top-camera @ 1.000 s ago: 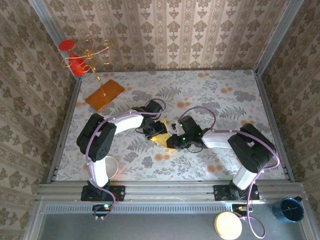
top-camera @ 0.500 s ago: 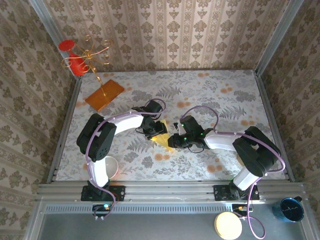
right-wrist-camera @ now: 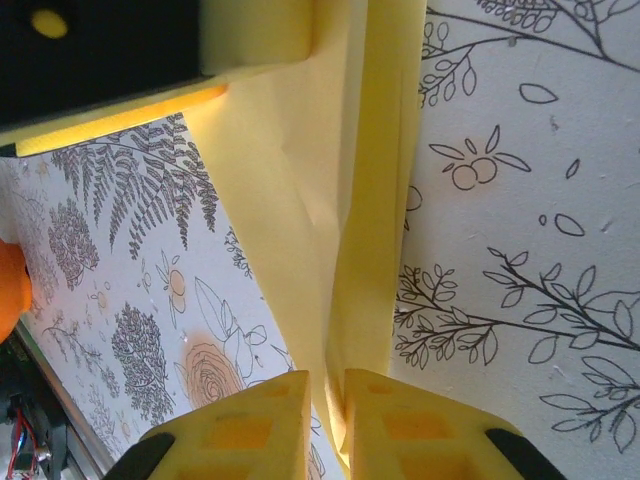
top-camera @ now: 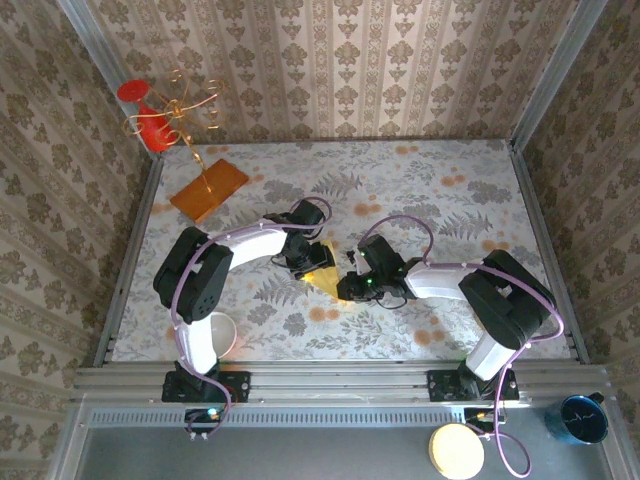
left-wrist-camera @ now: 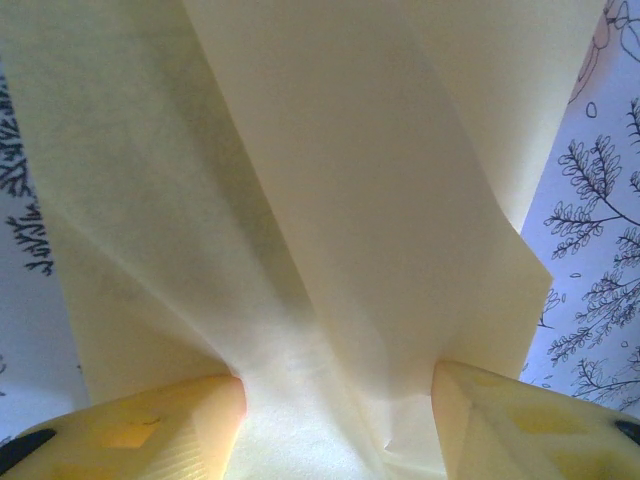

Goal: Fold a paper plane with a square sheet of paper (pick it up from the middle)

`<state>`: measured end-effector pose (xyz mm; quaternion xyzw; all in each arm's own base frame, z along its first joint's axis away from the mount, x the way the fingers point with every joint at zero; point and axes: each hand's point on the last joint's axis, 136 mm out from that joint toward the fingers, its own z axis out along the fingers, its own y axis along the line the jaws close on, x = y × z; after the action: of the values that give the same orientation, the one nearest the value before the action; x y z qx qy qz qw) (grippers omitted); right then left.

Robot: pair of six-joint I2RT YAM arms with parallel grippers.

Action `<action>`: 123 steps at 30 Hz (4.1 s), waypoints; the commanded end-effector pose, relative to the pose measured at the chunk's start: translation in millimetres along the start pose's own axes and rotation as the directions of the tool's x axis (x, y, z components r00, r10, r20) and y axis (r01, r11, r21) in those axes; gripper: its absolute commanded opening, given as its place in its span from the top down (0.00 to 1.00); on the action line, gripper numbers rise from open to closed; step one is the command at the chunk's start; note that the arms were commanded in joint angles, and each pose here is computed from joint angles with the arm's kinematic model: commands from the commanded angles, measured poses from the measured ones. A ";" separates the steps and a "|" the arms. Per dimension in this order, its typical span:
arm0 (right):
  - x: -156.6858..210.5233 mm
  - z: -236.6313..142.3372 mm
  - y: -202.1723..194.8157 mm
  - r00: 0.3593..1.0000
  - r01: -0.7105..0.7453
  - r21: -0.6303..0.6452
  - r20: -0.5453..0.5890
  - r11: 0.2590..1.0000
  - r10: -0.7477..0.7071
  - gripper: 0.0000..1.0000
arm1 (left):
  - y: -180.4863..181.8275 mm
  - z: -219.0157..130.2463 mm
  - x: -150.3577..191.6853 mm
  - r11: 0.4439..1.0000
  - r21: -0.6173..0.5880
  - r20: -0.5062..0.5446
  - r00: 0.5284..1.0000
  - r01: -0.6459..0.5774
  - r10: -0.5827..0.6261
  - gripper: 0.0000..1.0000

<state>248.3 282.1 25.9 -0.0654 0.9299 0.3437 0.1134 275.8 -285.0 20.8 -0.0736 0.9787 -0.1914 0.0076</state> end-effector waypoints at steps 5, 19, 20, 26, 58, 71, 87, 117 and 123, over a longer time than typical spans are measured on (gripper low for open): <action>9.5 5.9 -6.5 0.999 0.000 0.025 -0.045 1.000 0.002 0.86 | 67.7 32.1 36.2 0.971 -0.237 -0.129 0.990 0.027 -0.059 0.44; 20.2 12.5 -17.8 0.995 -0.020 0.049 -0.093 0.999 0.024 0.91 | 53.6 20.7 28.4 0.982 -0.185 -0.102 0.994 0.020 -0.040 0.45; 21.2 13.1 -19.5 0.994 -0.031 0.051 -0.100 0.998 0.036 0.92 | 45.5 16.5 25.3 0.989 -0.150 -0.093 0.995 0.014 -0.029 0.45; 19.8 12.7 -16.3 0.992 -0.054 0.014 -0.110 0.998 0.056 0.92 | -10.0 -22.1 0.3 0.995 0.063 0.017 0.997 -0.080 0.079 0.46; -2.0 -6.0 -1.4 0.999 -0.006 -0.031 -0.050 0.999 0.005 0.73 | 17.5 0.4 -6.6 0.999 -0.020 -0.010 0.999 -0.039 0.039 0.58; -14.8 -6.8 2.4 0.999 0.040 0.004 -0.020 0.999 -0.040 0.70 | 46.1 8.1 0.5 0.986 -0.165 -0.051 0.999 0.009 -0.018 0.55; 7.0 6.5 -10.3 0.988 0.095 0.063 -0.129 0.993 -0.086 0.75 | 92.3 34.9 17.6 0.952 -0.294 -0.090 0.989 0.090 -0.122 0.53; -5.9 -10.6 27.9 0.993 0.070 -0.095 -0.084 0.993 -0.078 0.85 | 103.7 44.5 25.6 0.944 -0.319 -0.116 0.986 0.081 -0.123 0.55; 3.7 2.4 27.4 0.989 0.026 -0.143 -0.140 0.989 -0.047 0.89 | 106.4 45.5 27.4 0.942 -0.325 -0.119 0.985 0.083 -0.128 0.56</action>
<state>242.8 294.7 34.9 -0.1127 0.9201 0.3698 0.0637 284.0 -269.7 10.0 -0.0892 0.9796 -0.1797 -0.0054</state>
